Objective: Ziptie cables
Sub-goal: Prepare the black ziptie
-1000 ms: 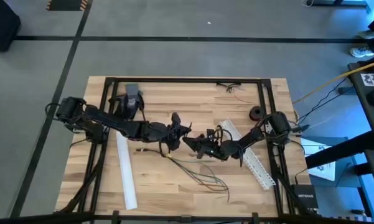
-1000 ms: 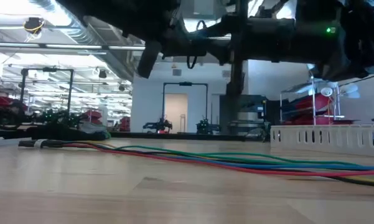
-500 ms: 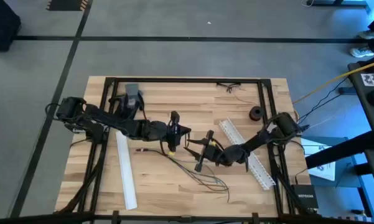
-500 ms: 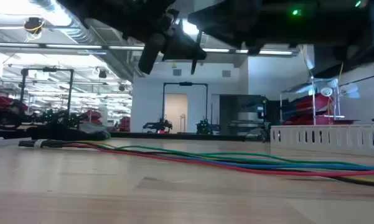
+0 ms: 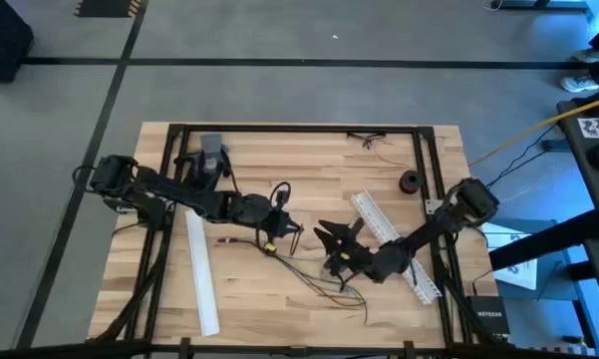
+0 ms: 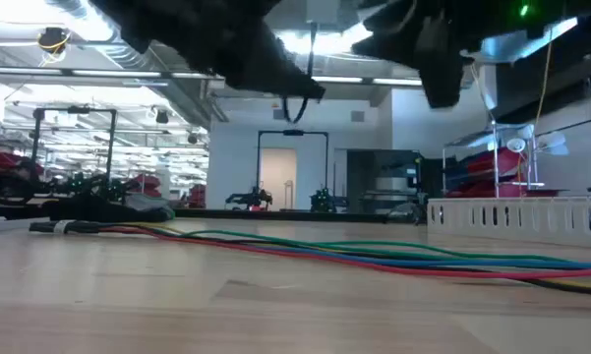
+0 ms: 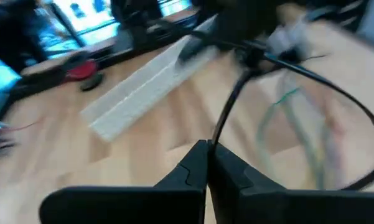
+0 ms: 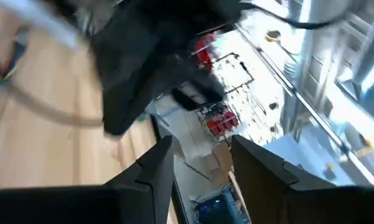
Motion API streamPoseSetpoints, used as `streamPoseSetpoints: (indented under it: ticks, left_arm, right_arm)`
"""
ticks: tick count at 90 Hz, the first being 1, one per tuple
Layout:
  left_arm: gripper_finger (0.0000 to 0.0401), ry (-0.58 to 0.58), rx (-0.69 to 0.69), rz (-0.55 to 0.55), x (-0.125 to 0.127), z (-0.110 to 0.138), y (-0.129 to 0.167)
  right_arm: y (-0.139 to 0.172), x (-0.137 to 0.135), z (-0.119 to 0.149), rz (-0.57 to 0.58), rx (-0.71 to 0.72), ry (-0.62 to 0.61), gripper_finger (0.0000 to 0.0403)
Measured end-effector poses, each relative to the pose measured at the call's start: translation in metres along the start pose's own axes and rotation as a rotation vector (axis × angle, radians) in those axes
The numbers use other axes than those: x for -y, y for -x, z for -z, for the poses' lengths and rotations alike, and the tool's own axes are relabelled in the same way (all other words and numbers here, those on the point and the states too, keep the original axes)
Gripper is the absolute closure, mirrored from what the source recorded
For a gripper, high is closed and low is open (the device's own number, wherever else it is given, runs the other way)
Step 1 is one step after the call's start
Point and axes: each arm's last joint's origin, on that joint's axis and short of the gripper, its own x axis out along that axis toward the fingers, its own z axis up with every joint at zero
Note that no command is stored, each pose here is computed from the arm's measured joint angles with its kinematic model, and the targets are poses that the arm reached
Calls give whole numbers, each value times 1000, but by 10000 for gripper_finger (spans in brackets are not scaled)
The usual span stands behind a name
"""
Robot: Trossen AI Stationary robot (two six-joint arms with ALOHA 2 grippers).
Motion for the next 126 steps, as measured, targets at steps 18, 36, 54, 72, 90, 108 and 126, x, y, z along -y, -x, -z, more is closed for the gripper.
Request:
streamPoseSetpoints:
  ticks: [18, 36, 54, 72, 90, 108, 126]
  left_arm:
    - [401, 70, 12, 62, 8, -2, 0]
    - [401, 125, 1, 67, 9, -1, 0]
    - [401, 155, 0, 67, 9, -1, 0]
    - [401, 172, -1, 67, 9, -1, 0]
    - [401, 184, -2, 68, 9, -1, 0]
    - [401, 185, -3, 67, 9, -1, 0]
    - [401, 167, -1, 76, 12, -2, 0]
  right_arm:
    - [-25, 8, -11, -24, -5, 98, 249]
    - [-32, 13, -23, -51, 39, 201, 249]
    - [-28, 11, -28, -78, 63, 273, 249]
    - [-24, 9, -31, -88, 90, 301, 285]
    - [-23, 9, -32, -92, 107, 328, 360]
    - [-23, 9, -31, -100, 101, 178, 396]
    - [-31, 6, -24, -131, 45, -88, 402]
